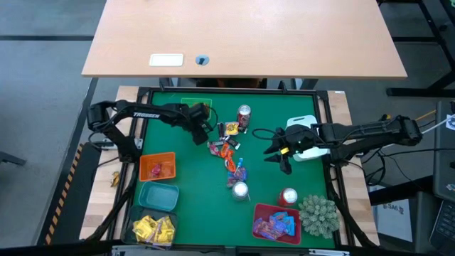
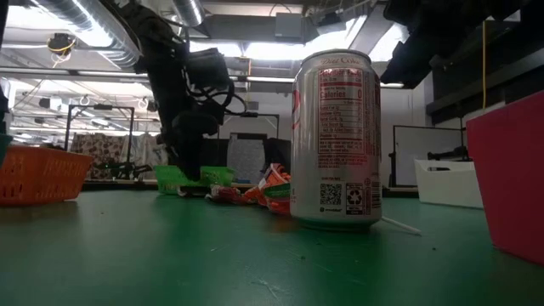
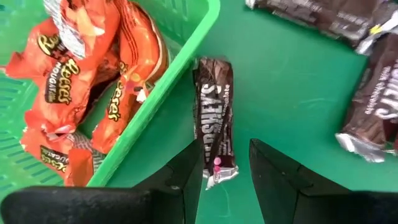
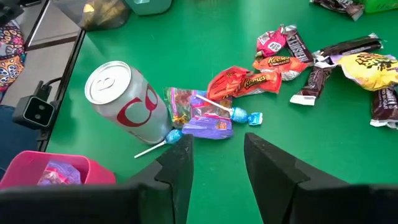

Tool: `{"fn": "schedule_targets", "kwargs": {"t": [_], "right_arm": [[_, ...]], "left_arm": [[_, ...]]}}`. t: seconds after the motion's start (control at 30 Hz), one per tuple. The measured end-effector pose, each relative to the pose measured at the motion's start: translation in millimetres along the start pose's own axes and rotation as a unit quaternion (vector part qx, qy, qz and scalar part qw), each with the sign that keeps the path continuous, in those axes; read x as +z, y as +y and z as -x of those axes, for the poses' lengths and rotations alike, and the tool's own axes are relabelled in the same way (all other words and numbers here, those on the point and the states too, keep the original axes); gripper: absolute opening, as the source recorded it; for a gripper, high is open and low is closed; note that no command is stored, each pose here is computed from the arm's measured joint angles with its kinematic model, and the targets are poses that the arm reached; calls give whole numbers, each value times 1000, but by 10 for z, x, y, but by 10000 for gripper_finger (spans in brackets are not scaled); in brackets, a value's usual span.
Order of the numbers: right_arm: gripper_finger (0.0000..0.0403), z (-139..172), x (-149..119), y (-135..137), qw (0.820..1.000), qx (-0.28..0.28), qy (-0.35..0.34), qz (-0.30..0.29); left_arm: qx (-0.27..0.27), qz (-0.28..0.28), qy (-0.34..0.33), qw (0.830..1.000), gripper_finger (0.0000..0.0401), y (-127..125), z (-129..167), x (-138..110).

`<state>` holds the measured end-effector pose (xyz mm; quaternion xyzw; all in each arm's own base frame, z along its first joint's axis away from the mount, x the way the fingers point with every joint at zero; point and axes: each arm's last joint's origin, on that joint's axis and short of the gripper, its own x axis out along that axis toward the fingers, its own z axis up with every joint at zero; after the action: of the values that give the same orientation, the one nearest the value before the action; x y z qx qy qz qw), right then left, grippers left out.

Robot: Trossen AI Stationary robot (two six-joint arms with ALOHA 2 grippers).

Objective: Sort candy
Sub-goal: Put the brown chocolate into the blue bin

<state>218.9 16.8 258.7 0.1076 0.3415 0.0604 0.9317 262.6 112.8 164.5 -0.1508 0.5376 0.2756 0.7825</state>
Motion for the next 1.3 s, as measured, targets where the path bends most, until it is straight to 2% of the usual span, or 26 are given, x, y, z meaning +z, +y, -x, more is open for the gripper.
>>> {"fn": "schedule_targets", "kwargs": {"t": [0.4, 0.6, 0.73, 1.03, 1.13, 1.3], "right_arm": [[142, -1, 3, 2, 1000, 0, -1, 0], [142, -1, 3, 2, 1000, 0, -1, 0], [142, -1, 3, 2, 1000, 0, -1, 0], [142, -1, 3, 2, 1000, 0, -1, 0], [142, -1, 2, 1, 1000, -1, -1, 0], [142, -1, 6, -16, 1000, -29, -7, 1]], "left_arm": [[13, 1, 23, 1000, 119, 8, -321, 6], [13, 3, 29, 999, 118, 19, -358, 3], [9, 3, 30, 1000, 95, 11, -360, 0], [5, 2, 31, 1000, 12, 1, -326, 23], [-4, 1, 36, 999, 8, -10, -292, 77], [-58, -3, 49, 997, 13, -85, -161, 216]]}}
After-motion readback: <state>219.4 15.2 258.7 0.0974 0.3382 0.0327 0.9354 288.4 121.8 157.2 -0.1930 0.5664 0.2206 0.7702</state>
